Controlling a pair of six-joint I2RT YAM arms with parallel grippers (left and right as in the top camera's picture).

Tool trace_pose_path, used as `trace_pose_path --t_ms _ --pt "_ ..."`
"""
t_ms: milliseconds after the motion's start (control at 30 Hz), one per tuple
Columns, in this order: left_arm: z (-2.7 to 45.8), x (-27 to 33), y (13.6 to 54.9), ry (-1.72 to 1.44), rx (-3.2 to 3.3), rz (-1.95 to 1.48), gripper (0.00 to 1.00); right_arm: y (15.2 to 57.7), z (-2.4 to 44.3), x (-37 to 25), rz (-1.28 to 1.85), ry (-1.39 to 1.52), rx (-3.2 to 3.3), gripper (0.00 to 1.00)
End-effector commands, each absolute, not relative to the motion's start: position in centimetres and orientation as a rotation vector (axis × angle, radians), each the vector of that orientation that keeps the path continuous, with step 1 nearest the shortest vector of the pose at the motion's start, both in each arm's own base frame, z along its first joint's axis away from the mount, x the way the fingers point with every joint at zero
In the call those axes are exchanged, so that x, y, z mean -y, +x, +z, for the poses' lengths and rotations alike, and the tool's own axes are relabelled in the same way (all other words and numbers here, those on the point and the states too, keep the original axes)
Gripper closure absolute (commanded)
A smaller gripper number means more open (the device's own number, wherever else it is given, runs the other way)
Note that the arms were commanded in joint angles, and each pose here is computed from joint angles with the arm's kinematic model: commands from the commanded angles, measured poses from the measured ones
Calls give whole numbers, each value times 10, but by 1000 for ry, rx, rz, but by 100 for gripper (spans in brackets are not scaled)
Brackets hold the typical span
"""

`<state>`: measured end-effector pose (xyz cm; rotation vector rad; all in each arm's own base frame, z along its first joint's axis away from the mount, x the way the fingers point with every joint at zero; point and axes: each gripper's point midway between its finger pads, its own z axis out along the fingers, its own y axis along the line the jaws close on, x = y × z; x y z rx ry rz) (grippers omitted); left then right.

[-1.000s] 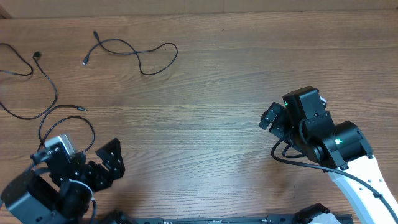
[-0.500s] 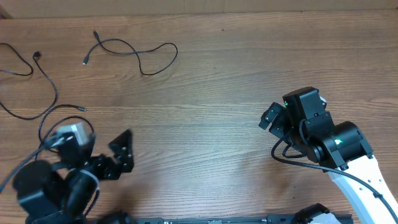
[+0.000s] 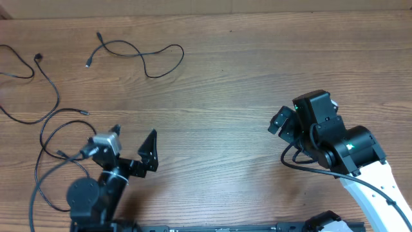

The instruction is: Untangle cables

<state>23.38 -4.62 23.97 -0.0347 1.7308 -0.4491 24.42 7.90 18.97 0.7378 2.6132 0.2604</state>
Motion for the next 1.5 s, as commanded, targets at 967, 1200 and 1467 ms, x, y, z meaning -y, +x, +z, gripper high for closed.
trace_pose_path --t_ms 967,1200,1467 --pt "155 9 246 -53 -1651 -103 0 247 196 -78 261 738 -2590 0" --pt "156 9 246 -60 -1648 -109 0 247 196 -78 261 738 -2590 0" --pt "156 9 246 -60 -1648 -109 0 247 196 -78 261 738 -2590 0"
